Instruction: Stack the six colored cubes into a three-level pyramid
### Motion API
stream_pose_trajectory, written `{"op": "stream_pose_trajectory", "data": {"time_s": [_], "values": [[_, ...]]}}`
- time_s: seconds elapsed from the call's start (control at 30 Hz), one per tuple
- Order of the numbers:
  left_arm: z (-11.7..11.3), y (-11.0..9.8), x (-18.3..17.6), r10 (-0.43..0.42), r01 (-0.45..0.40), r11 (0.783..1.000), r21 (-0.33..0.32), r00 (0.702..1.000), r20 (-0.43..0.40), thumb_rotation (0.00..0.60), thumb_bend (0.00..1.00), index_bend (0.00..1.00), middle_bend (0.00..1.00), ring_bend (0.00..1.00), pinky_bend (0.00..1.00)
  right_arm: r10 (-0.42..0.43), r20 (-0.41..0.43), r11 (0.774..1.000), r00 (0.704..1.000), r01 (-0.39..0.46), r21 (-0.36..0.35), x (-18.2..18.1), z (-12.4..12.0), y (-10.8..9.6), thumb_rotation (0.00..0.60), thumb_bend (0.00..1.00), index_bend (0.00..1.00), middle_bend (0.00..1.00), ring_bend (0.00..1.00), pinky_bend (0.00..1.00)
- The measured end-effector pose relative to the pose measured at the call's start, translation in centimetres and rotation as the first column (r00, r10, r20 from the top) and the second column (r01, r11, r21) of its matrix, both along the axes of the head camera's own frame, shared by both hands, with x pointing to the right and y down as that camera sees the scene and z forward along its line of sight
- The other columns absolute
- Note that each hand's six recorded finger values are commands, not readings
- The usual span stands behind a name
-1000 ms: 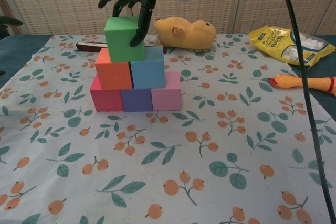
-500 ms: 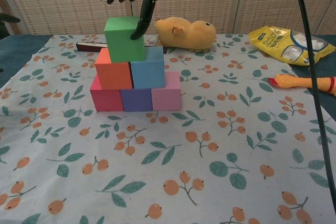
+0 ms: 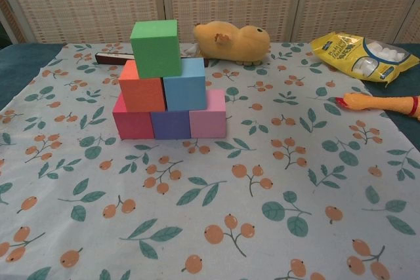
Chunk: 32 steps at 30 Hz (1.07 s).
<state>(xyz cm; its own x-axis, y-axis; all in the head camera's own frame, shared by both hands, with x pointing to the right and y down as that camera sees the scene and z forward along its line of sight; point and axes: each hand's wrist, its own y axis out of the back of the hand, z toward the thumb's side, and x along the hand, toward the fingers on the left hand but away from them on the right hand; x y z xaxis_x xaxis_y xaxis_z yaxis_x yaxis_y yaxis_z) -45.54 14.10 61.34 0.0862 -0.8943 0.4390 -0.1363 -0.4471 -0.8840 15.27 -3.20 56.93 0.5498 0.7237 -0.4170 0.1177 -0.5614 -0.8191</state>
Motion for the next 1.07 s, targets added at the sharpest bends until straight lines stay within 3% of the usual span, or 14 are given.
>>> {"op": "stream_pose_trajectory", "data": {"time_s": [0.2, 0.43, 0.63, 0.83, 1.07], "values": [[-1.5, 1.8, -1.9, -0.047, 0.046, 0.999, 0.027, 0.998, 0.040, 0.600, 0.30, 0.02, 0.00, 0.00, 0.13, 0.182, -0.058, 0.981, 0.982, -0.178, 0.075, 10.9, -0.3, 3.7, 0.600, 0.00, 0.00, 0.00, 0.00, 0.04], [-3.6, 5.9, -3.4, -0.091, 0.088, 0.995, 0.039, 0.992, 0.089, 0.600, 0.30, 0.02, 0.00, 0.00, 0.12, 0.340, -0.102, 0.935, 0.935, -0.325, 0.141, 21.5, -1.3, 11.8, 0.600, 0.01, 0.00, 0.00, 0.00, 0.04], [-5.3, 9.3, -3.1, -0.105, 0.101, 0.994, 0.049, 0.990, 0.093, 0.600, 0.30, 0.02, 0.00, 0.00, 0.12, 0.393, -0.085, 0.909, 0.916, -0.374, 0.182, 25.9, -1.7, 17.4, 0.600, 0.01, 0.00, 0.00, 0.00, 0.02], [-5.9, 12.2, -1.7, -0.092, 0.090, 0.995, 0.035, 0.992, 0.081, 0.600, 0.30, 0.02, 0.00, 0.00, 0.12, 0.453, -0.039, 0.884, 0.890, -0.443, 0.149, 27.5, -1.3, 22.0, 0.600, 0.01, 0.00, 0.00, 0.00, 0.00], [-5.3, 12.6, -0.6, -0.079, 0.077, 0.997, 0.025, 0.993, 0.086, 0.600, 0.30, 0.01, 0.00, 0.00, 0.11, 0.478, -0.026, 0.873, 0.878, -0.472, 0.123, 28.0, -1.6, 24.1, 0.600, 0.02, 0.00, 0.00, 0.00, 0.00]]}}
